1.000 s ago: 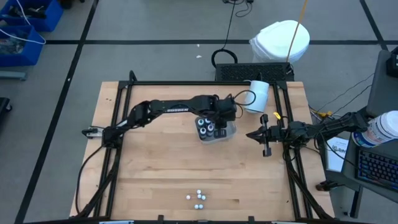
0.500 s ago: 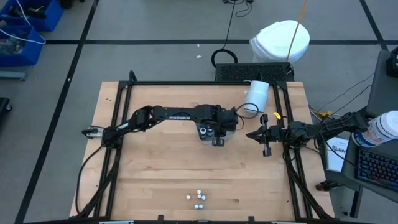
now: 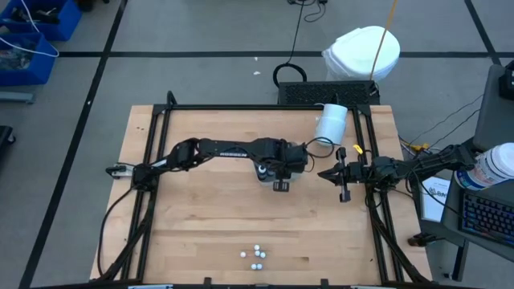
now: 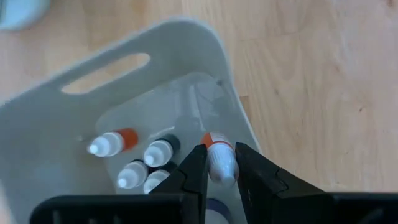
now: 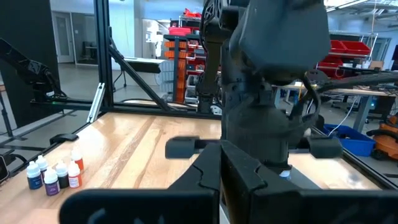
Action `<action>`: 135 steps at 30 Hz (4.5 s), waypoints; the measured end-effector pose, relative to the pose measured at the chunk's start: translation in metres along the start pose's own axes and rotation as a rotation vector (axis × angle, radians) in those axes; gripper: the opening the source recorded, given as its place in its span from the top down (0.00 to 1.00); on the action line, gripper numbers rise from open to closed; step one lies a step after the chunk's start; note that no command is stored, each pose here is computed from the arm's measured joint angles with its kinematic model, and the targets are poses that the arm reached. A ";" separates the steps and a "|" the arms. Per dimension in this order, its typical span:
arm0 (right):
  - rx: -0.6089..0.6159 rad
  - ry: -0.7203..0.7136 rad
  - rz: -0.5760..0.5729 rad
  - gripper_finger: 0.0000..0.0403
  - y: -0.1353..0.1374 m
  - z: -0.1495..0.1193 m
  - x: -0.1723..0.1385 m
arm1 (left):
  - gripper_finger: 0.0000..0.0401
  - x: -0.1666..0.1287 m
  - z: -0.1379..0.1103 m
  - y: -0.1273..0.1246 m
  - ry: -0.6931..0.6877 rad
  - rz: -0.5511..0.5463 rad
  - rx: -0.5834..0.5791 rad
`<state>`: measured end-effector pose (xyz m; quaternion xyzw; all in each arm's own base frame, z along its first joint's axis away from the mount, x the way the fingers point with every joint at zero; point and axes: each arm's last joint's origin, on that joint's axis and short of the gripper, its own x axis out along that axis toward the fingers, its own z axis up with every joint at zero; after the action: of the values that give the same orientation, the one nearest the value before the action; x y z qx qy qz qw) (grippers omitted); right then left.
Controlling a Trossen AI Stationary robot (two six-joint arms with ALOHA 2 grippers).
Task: Pick & Place food coloring
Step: Put the small yellow food coloring bottle into the gray bin
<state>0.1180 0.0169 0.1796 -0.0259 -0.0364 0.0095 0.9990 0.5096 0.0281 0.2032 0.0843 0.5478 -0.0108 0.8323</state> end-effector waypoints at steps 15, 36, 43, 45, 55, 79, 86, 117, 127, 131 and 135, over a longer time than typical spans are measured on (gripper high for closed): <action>0.000 0.000 0.003 1.00 0.000 0.000 0.000 | 0.83 0.026 -0.008 0.000 0.062 -0.011 0.003; -0.005 0.011 0.005 1.00 0.000 -0.001 0.000 | 0.41 -0.120 0.002 -0.017 -0.027 0.095 0.098; -0.006 0.022 0.006 1.00 0.000 -0.002 0.000 | 0.56 -0.250 -0.048 -0.032 -0.027 0.134 -0.101; -0.005 0.027 0.006 1.00 0.000 -0.003 0.000 | 0.67 -0.275 -0.067 -0.040 -0.017 0.195 -0.162; -0.006 0.036 0.009 1.00 0.000 -0.004 0.000 | 0.96 -0.326 -0.189 -0.095 -0.271 0.341 -0.457; -0.015 0.048 0.008 1.00 0.001 -0.005 0.001 | 0.99 -0.230 -0.331 -0.128 -1.084 0.157 -0.015; -0.009 0.007 0.085 1.00 0.003 -0.002 0.003 | 0.99 -0.231 -0.338 -0.109 -1.449 0.043 0.230; -0.043 0.214 0.000 1.00 0.059 0.033 0.072 | 0.95 -0.151 -0.368 -0.093 -1.346 -0.006 -0.131; -0.102 0.682 0.036 1.00 0.145 0.067 0.183 | 0.97 -0.144 -0.370 -0.094 -1.271 -0.015 -0.129; -0.129 0.827 0.103 1.00 0.179 0.077 0.220 | 0.99 -0.143 -0.370 -0.094 -1.270 -0.024 -0.142; -0.081 0.919 0.177 1.00 0.196 0.087 0.251 | 0.98 -0.144 -0.370 -0.094 -1.275 -0.020 -0.137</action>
<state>0.3587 0.2227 0.2741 -0.0694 0.4119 0.0808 0.9050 0.1049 -0.0191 0.1798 0.0030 -0.0543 -0.0315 0.9980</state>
